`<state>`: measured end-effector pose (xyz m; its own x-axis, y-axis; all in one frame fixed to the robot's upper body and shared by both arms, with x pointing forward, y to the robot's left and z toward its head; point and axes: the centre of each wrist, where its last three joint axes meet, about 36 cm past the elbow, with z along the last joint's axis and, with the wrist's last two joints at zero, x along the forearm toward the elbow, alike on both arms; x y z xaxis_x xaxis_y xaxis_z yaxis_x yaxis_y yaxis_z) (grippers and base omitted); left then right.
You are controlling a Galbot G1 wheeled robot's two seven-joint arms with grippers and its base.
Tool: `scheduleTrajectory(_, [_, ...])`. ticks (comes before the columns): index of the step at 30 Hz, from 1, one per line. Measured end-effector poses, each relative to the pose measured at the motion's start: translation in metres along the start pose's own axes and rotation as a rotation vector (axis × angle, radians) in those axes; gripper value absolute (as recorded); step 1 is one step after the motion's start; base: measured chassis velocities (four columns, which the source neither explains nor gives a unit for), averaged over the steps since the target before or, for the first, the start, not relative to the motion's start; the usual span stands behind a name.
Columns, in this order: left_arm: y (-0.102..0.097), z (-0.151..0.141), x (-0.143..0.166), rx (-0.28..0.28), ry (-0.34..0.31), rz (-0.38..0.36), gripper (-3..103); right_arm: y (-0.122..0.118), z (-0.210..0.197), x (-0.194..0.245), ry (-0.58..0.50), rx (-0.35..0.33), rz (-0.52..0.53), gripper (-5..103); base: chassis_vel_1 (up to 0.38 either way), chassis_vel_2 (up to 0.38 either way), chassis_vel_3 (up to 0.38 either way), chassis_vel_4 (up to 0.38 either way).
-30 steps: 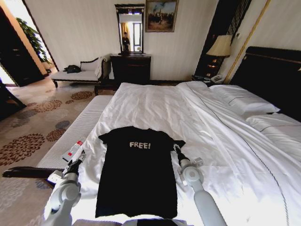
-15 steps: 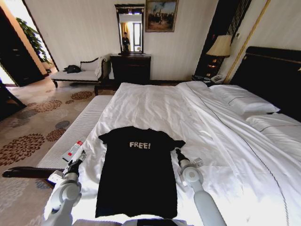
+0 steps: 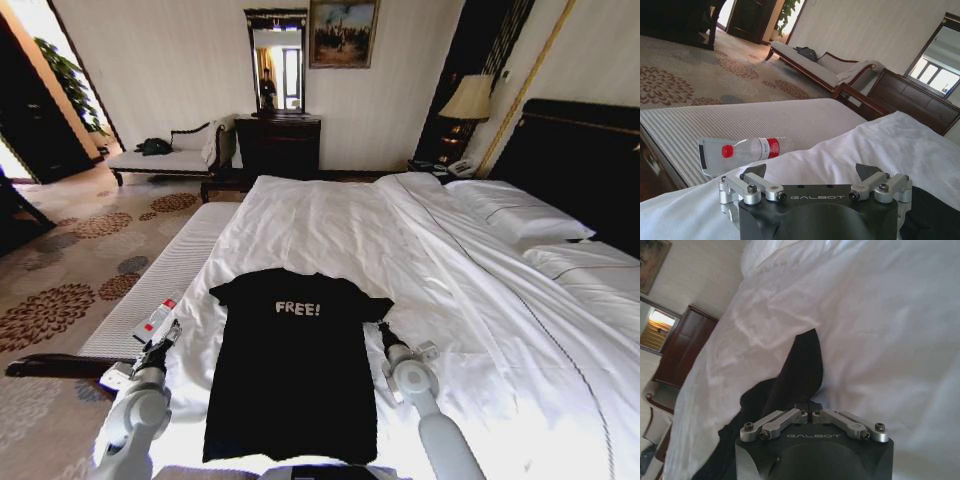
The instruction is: Fold the clothes on the bed.
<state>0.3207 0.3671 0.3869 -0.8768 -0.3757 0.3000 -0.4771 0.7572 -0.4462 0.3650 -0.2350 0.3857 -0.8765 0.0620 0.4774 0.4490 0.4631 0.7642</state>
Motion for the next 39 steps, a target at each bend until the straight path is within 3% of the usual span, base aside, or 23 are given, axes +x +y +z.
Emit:
scheduleTrajectory(16, [0.003,-0.006,0.000,0.017,-0.003,0.001,100,-0.006,0.004,0.025,0.008,0.020,0.048,-3,0.000,0.000,0.000,0.000])
scheduleTrajectory(19, [0.003,-0.006,0.000,0.021,-0.002,0.001,100,-0.006,0.005,0.026,-0.001,0.033,0.048,1,0.000,0.000,0.000,0.000])
scheduleTrajectory(22, [0.002,-0.008,0.001,0.023,-0.003,0.005,100,0.000,0.004,0.032,-0.025,0.040,0.009,18,0.000,0.000,0.000,0.000])
scheduleTrajectory(24, [0.002,-0.008,0.002,0.023,-0.003,0.006,100,0.001,0.003,0.033,-0.027,0.039,0.004,18,0.000,0.000,0.000,0.000])
scheduleTrajectory(26, [0.002,-0.009,0.005,0.020,0.002,0.010,100,0.005,0.001,0.043,-0.035,0.037,-0.014,28,0.000,0.000,0.000,0.000])
scheduleTrajectory(30, [0.001,-0.019,0.014,-0.039,0.032,0.021,100,0.009,0.000,0.071,-0.017,0.042,-0.016,40,0.000,0.000,0.000,0.000])
scheduleTrajectory(31, [0.000,-0.026,0.021,-0.097,0.050,0.040,100,0.007,0.003,0.087,0.009,0.061,0.001,50,0.000,0.000,0.000,0.000])
scheduleTrajectory(32, [0.000,-0.029,0.027,-0.143,0.063,0.053,100,0.004,0.005,0.096,0.027,0.077,0.017,50,0.000,0.000,0.000,0.000])
scheduleTrajectory(33, [0.000,-0.029,0.027,-0.143,0.063,0.053,100,0.004,0.005,0.096,0.027,0.077,0.017,50,0.000,0.000,0.000,0.000])
scheduleTrajectory(35, [-0.001,-0.030,0.036,-0.220,0.089,0.076,100,-0.001,0.008,0.106,0.053,0.105,0.045,61,0.000,0.000,0.000,0.000])
scheduleTrajectory(36, [-0.003,-0.029,0.040,-0.254,0.102,0.091,100,-0.003,0.010,0.109,0.060,0.121,0.059,61,0.000,0.000,0.000,0.000])
scheduleTrajectory(37, [-0.010,-0.025,0.045,-0.280,0.118,0.122,100,-0.005,0.011,0.110,0.060,0.139,0.069,73,0.000,0.000,0.000,0.000])
scheduleTrajectory(39, [-0.016,-0.023,0.045,-0.281,0.117,0.143,100,-0.005,0.012,0.108,0.054,0.145,0.071,78,0.000,0.000,0.000,0.000])
